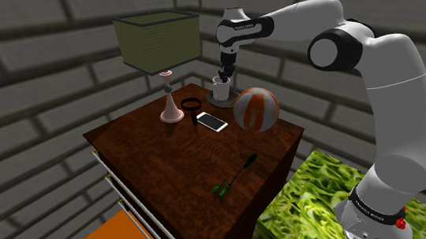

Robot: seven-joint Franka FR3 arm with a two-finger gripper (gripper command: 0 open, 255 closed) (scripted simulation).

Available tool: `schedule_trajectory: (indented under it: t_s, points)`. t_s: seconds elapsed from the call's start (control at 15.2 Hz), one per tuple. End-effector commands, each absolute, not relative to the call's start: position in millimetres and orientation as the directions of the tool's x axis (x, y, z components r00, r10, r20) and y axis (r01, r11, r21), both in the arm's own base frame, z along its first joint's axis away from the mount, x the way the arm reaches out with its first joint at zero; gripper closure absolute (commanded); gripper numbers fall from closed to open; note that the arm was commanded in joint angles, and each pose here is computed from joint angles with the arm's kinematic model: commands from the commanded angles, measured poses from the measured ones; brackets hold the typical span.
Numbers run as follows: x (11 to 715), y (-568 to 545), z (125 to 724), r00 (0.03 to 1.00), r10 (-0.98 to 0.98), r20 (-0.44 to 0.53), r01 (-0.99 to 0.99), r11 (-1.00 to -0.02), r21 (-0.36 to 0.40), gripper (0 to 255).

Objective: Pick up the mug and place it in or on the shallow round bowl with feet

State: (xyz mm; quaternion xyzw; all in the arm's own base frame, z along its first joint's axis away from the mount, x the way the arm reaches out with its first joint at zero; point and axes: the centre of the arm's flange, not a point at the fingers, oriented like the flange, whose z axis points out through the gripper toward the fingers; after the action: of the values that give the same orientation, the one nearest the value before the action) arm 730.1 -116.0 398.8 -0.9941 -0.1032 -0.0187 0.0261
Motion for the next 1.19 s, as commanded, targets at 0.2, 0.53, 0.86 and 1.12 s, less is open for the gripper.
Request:
schedule_trajectory:
  t_s: [0.2, 0.53, 0.86, 1.12]
  points:
    - [730, -116, 399, 0.978, 0.204, 0.043, 0.206, -0.977, -0.048, 0]
    - [729, -118, 439, 0.978, 0.204, 0.043, 0.206, -0.977, -0.048, 0]
    - [729, -119, 449, 0.978, 0.204, 0.043, 0.206, -0.977, -0.048, 0]
    - [729, -119, 449, 0.978, 0.204, 0.043, 0.206, -0.977, -0.048, 0]
